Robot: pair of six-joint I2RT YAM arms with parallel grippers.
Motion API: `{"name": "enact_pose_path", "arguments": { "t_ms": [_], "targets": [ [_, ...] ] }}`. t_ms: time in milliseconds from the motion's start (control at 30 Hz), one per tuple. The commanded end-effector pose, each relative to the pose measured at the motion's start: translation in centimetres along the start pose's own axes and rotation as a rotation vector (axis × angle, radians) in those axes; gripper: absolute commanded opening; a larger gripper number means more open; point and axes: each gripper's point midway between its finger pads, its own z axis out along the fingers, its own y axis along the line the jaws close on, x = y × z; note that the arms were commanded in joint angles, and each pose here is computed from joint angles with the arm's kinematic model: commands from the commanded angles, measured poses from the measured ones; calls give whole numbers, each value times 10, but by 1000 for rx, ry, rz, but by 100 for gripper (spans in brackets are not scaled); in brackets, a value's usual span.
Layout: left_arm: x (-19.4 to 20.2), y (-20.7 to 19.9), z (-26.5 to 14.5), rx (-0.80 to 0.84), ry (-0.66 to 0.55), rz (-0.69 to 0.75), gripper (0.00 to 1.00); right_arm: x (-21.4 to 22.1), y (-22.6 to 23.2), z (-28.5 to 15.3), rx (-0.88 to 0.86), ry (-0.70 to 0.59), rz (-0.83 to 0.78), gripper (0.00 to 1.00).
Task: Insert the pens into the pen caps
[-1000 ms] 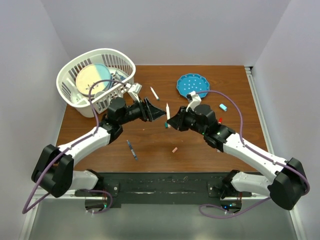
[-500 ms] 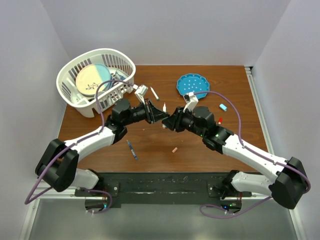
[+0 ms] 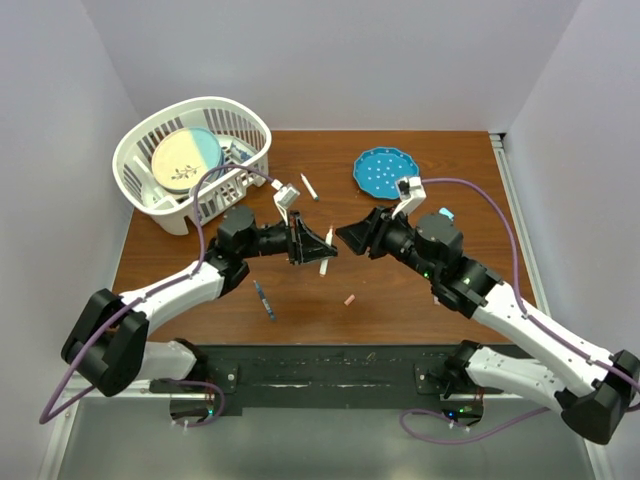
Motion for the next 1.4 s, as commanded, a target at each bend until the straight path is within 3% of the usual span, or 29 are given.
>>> {"name": "enact_pose_path", "arguments": {
  "t_ms": [0,567,800,933,1000,1033,1133,1200,1367],
  "targets": [
    [-4,-27,-4,116,6,79,0,-9,11,4,-18,-8,13,46],
    [-5,-31,-2,153,0,52,0,18,9,22,-45,85,58,34],
    [-8,-31,1,161,0,42,0,29,9,27,-62,124,69,33],
    [-9,-31,2,161,0,40,0,30,10,25,-70,124,69,17],
    [-8,-32,1,164,4,39,8,24,10,23,-65,104,65,5],
    [-6,-31,1,162,8,38,22,21,11,22,-63,93,61,2],
    [1,-29,-2,154,20,36,43,4,11,16,-29,43,40,0],
    [7,-28,-6,152,26,35,49,-6,14,13,-17,27,42,0],
    [16,-28,-9,164,48,22,51,-13,25,11,-41,29,34,0]
  ]
}}
